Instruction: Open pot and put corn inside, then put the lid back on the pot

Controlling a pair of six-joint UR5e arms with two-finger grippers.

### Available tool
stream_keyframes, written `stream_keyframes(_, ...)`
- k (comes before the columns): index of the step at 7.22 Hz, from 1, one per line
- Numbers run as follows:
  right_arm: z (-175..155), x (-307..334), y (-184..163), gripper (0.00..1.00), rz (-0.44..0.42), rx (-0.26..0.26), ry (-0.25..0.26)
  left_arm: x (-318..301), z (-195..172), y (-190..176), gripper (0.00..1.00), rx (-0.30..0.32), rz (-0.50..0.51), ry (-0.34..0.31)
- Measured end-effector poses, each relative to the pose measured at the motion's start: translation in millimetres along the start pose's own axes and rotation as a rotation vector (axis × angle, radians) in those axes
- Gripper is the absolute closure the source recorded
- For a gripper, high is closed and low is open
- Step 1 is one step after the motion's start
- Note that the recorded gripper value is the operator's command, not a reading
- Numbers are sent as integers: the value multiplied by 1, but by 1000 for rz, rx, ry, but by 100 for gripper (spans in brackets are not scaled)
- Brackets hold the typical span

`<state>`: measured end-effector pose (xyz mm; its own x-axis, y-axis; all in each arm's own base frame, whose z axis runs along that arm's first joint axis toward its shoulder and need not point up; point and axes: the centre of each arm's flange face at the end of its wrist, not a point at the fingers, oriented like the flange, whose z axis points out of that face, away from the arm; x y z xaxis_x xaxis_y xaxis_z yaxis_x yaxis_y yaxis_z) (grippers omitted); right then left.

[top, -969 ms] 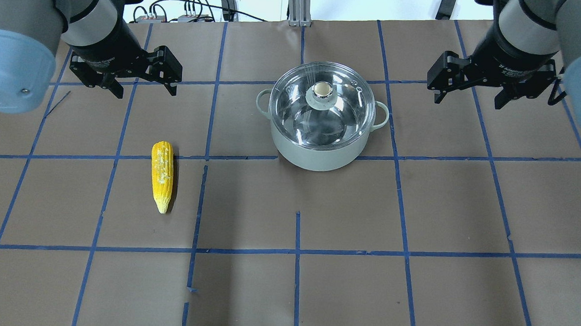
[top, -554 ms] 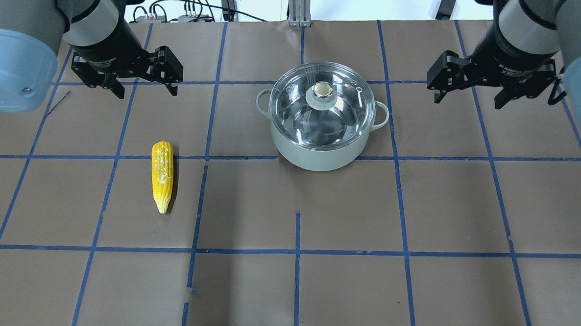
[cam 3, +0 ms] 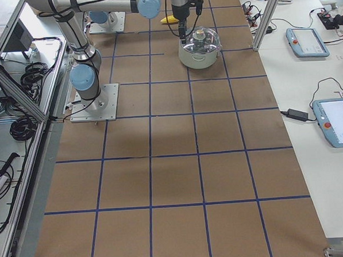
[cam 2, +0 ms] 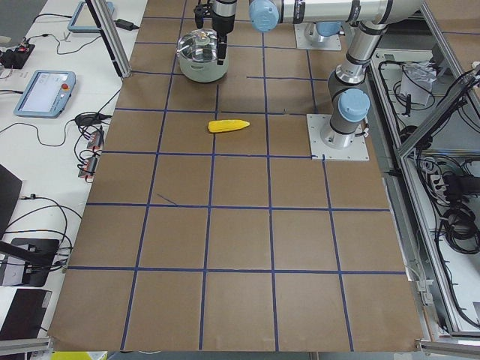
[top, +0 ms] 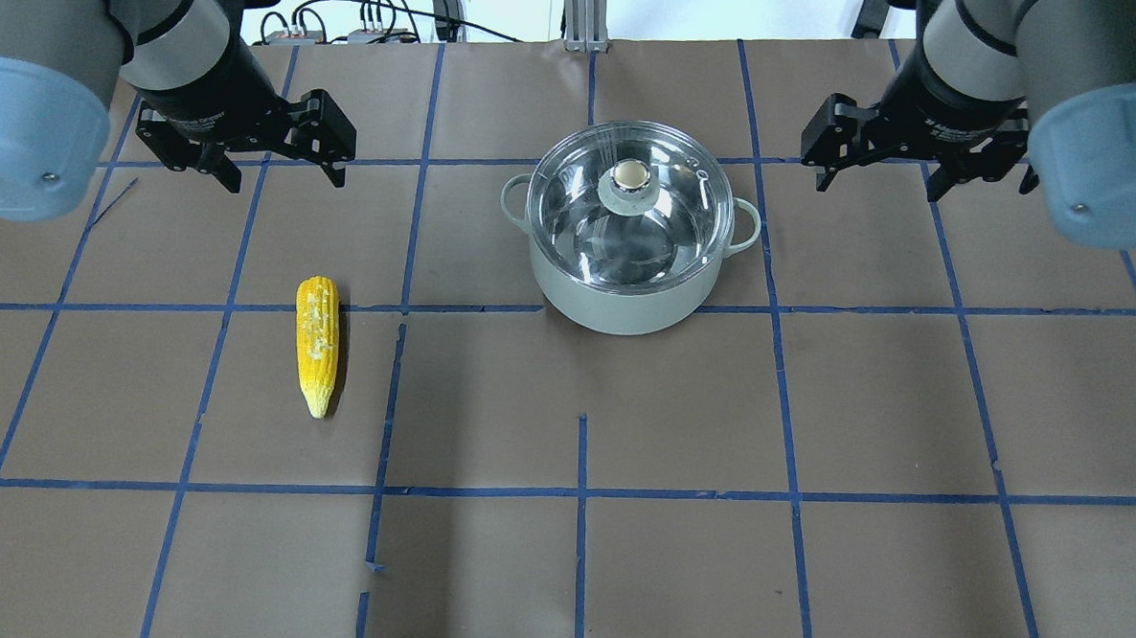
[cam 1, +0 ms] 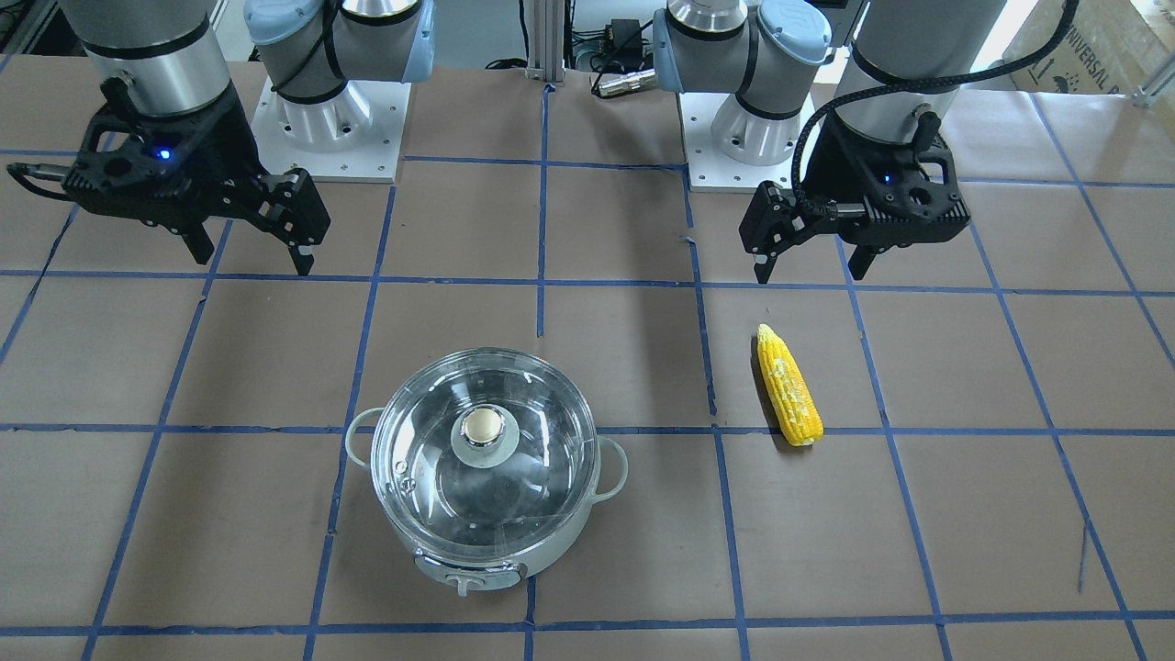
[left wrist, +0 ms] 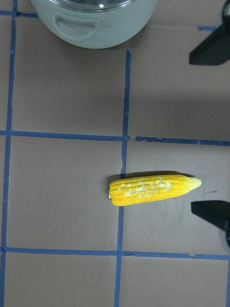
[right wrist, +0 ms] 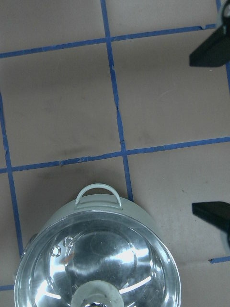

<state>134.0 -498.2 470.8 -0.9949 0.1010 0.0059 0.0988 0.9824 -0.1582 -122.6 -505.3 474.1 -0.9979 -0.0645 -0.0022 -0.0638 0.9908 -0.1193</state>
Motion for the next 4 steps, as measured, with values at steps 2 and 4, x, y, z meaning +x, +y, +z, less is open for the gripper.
stream_keyframes(2,22,-46,-6,0,-85,16,-4,-17,30,-17,0,-45,8,0)
stream_keyframes(4,31,-79,2,0,-152,-7,18,-74,77,-33,0,-113,-12,4)
